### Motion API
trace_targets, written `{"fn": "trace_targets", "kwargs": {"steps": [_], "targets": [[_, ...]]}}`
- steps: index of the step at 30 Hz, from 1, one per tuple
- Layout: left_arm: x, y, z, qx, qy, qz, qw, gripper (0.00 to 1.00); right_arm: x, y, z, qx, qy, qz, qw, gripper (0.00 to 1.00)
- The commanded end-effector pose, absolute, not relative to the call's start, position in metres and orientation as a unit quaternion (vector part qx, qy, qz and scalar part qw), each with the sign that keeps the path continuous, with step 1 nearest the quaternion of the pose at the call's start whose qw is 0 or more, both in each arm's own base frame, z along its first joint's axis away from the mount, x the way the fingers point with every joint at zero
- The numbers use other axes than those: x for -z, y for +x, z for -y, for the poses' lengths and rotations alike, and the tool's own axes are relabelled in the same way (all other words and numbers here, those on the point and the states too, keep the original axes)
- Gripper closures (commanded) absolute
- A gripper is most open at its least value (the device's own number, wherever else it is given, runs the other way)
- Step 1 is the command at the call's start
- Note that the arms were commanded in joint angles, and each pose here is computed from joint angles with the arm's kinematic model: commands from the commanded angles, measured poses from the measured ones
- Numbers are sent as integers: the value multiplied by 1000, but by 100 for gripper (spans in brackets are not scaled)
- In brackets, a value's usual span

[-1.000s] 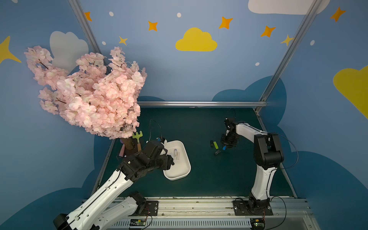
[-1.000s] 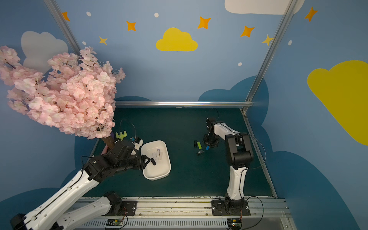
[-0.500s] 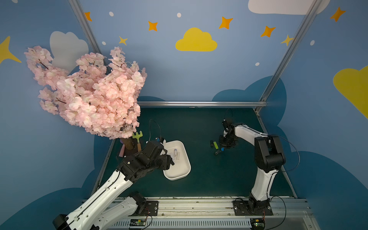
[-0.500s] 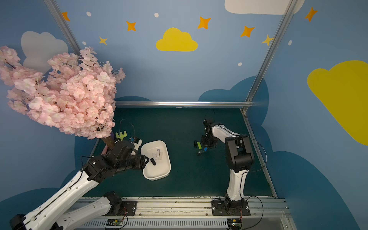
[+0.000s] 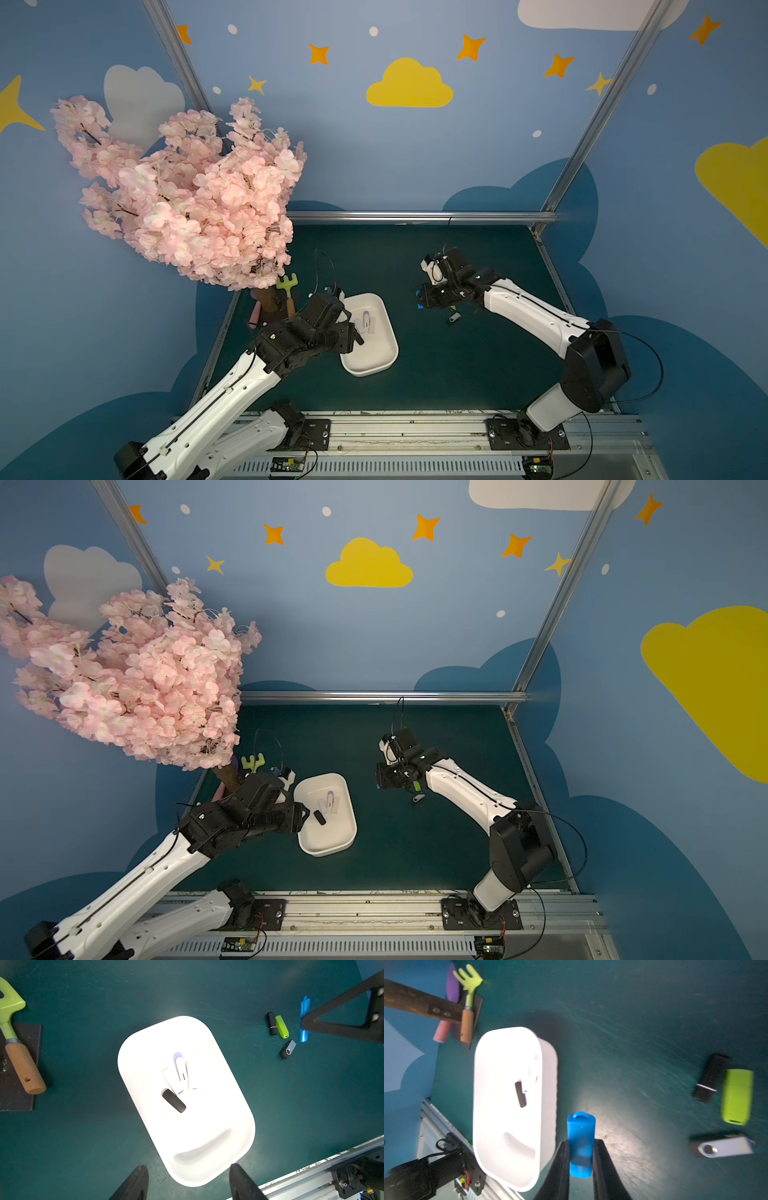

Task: Put the usb flash drive into the storage box
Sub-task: Place the USB flash in the storage box.

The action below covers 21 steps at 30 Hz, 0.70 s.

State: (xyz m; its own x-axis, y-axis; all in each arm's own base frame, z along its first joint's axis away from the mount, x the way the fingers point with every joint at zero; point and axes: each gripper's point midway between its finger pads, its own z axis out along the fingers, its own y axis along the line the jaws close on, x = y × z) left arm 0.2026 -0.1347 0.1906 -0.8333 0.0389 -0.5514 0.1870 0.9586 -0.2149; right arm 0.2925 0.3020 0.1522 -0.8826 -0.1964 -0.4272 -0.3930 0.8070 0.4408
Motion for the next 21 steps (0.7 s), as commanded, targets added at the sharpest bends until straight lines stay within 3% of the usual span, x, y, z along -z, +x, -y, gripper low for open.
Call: {"fn": "trace_targets", "kwargs": {"steps": [1, 13, 21], "targets": [[-187, 201, 130, 121, 55, -951, 279, 35, -154, 280, -343, -300, -176, -921, 175, 88], [-188, 202, 128, 120, 54, -950, 283, 34, -95, 250, -408, -233, -256, -930, 124, 87], [-188, 201, 128, 118, 54, -951, 281, 33, -78, 246, -417, -213, -267, -934, 104, 75]]}}
